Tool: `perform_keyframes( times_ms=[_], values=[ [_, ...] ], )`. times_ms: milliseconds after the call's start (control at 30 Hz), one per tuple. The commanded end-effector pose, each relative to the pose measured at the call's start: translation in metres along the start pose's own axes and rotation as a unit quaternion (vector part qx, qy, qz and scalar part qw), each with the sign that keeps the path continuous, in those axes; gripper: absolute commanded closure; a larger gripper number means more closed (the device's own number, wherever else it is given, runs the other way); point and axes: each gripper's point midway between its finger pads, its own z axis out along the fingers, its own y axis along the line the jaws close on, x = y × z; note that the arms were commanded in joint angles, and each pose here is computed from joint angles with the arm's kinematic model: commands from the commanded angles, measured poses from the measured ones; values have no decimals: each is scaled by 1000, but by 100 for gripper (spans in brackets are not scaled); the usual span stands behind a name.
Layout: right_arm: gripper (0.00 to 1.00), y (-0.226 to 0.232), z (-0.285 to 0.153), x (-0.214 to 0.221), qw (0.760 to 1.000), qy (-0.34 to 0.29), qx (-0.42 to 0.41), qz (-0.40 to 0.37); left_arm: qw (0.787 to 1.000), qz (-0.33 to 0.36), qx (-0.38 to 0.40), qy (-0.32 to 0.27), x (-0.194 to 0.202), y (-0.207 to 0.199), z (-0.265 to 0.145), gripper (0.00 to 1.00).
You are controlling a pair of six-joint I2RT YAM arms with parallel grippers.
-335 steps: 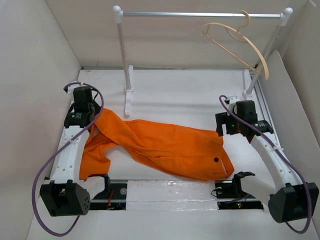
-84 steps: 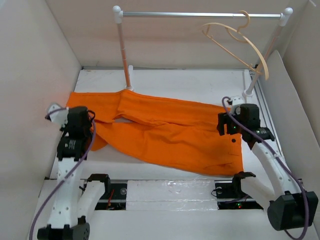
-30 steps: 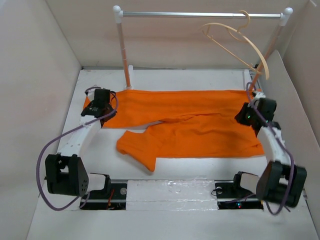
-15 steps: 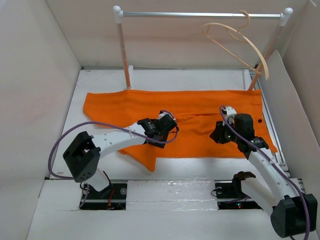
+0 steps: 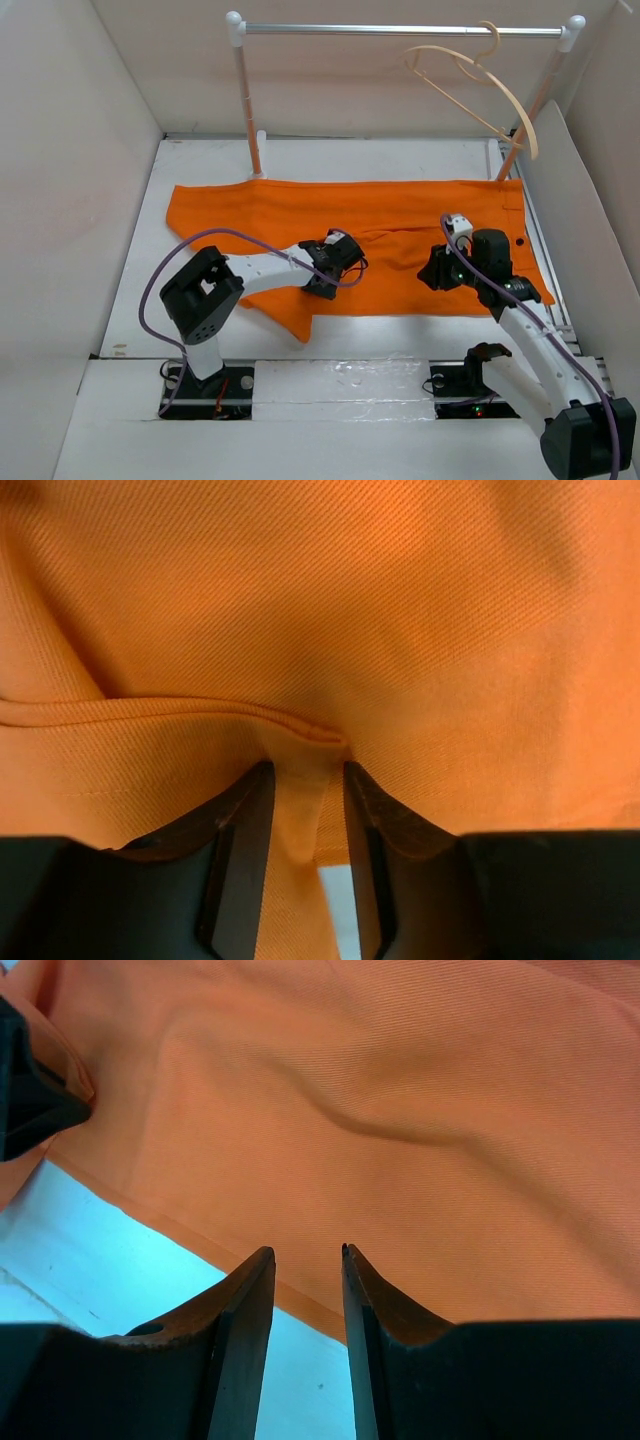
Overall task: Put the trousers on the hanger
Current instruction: Fold the trousers
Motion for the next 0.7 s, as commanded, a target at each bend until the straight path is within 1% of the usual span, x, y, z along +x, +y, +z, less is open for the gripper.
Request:
perform_keyframes(
  times_ms=[0, 100, 167, 200, 233, 267, 300, 367, 400, 467, 500, 533, 567, 600, 667],
  values=[
    [61, 8, -8, -17, 999, -22, -15, -20, 1000, -10, -7, -10, -4, -2, 7, 69],
    [61, 8, -9, -15, 1000, -18, -15, -18, 1000, -10, -8, -2, 0, -3, 12, 68],
    [60, 9, -9, -13, 1000, -16, -16, -16, 1000, -11, -17, -3, 1, -1, 17, 69],
    [60, 8, -9, -13, 1000, -16, -15, -17, 1000, -12, -23, -5, 1, 1, 18, 73],
    [60, 6, -10, -13, 1000, -17, -11, -13, 999, -15, -30, -7, 1, 4, 18, 83],
    [61, 6, -10, -13, 1000, -17, -11, -13, 998, -28, -51, -18, -1, 11, 18, 95],
    [60, 4, -11, -14, 1000, -20, -8, -11, 997, -33, -64, -18, 0, 17, 16, 100],
    [60, 5, -12, -17, 1000, -23, -9, -13, 994, -58, -82, -43, -8, 27, 4, 100],
    [60, 5, -12, -17, 1000, -22, -10, -12, 991, -76, -92, -57, -12, 36, -12, 100],
    [60, 7, -11, -19, 1000, -22, -14, -13, 988, -97, -85, -85, -22, 41, -33, 100],
    [60, 7, -11, -19, 1000, -22, -14, -13, 985, -120, -92, -87, -22, 50, -42, 100],
    [60, 5, -12, -19, 999, -21, -13, -27, 977, -152, -89, -116, -32, 65, -63, 100],
    [60, 4, -11, -19, 999, -18, -12, -29, 972, -177, -89, -129, -36, 75, -75, 100],
    [60, 3, -11, -19, 999, -16, -10, -32, 962, -214, -76, -153, -40, 87, -99, 100],
    [60, 0, -11, -17, 999, -9, -1, -33, 944, -265, -74, -180, -48, 113, -121, 100]
  ],
)
